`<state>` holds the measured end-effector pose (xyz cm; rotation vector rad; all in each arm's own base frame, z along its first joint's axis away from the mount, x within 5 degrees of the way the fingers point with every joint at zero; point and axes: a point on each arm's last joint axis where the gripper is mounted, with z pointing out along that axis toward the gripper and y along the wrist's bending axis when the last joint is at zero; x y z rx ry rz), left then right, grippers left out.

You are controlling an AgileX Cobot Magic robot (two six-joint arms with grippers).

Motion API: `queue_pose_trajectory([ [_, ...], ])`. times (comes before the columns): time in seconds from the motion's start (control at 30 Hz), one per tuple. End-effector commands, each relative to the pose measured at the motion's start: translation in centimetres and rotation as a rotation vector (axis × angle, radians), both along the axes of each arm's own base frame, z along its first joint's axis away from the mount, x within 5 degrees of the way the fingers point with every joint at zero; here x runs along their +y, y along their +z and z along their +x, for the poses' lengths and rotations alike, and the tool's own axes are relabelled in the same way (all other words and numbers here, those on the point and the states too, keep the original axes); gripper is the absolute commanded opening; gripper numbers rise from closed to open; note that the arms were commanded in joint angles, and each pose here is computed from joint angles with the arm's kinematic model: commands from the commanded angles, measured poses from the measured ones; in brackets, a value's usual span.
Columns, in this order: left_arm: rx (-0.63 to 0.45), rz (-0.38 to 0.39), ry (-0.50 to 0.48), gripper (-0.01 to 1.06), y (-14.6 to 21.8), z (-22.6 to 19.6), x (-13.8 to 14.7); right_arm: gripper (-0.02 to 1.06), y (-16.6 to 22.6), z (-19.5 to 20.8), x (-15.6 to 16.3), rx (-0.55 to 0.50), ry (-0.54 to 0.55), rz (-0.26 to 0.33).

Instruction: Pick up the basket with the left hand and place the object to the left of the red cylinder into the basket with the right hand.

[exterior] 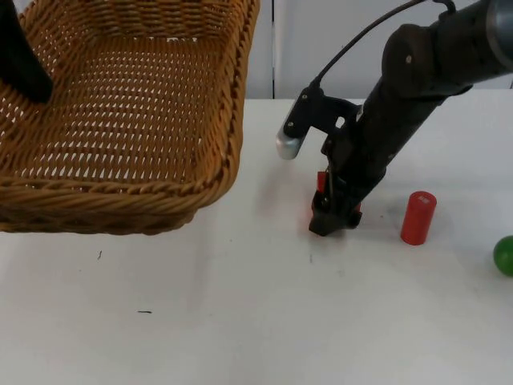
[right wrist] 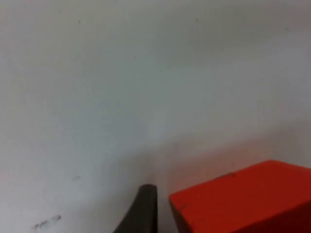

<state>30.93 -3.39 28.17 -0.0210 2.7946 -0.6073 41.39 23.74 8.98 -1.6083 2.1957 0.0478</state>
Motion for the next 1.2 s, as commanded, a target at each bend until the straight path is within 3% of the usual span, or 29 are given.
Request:
queue_pose_trajectory([
  [0.0, -0.013, -0.026, 0.014, 0.0, 0.5, -0.2, -0.1, 0.84, 0.0, 0.1, 0.1, -0.008, 0.004, 0.0],
  [0.2, -0.01, -0.027, 0.012, 0.0, 0.5, -0.3, -0.1, 0.75, 0.1, 0.1, 0.1, -0.01, 0.004, 0.0],
  [0.3, -0.01, -0.027, 0.012, 0.0, 0.5, -0.3, -0.1, 0.55, 0.7, 0.1, 0.1, -0.023, 0.006, 0.004],
  [0.33, -0.01, -0.027, 0.012, 0.0, 0.5, -0.3, -0.1, 0.55, 0.7, 0.1, 0.1, -0.023, 0.006, 0.004],
  [0.47, -0.011, -0.026, 0.013, 0.0, 0.5, -0.3, -0.1, 0.2, 2.7, 0.1, 0.1, -0.054, 0.007, 0.022],
  [0.5, -0.011, -0.026, 0.013, 0.0, 0.5, -0.3, -0.1, 0.2, 2.7, 0.1, 0.1, -0.054, 0.007, 0.022],
  [0.57, -0.011, -0.026, 0.013, 0.0, 0.5, -0.3, -0.1, 0.01, 4.2, 0.0, 0.1, -0.07, 0.005, 0.038],
  [0.9, -0.01, -0.027, 0.012, 0.0, 0.5, -0.3, -0.1, 0.0, 9.8, -2.2, -0.6, -0.017, 0.003, 0.077],
  [1.17, -0.008, -0.027, 0.011, 0.0, 0.5, -0.3, -0.1, 0.0, 11.8, -5.5, -2.4, -0.015, -0.003, 0.075],
])
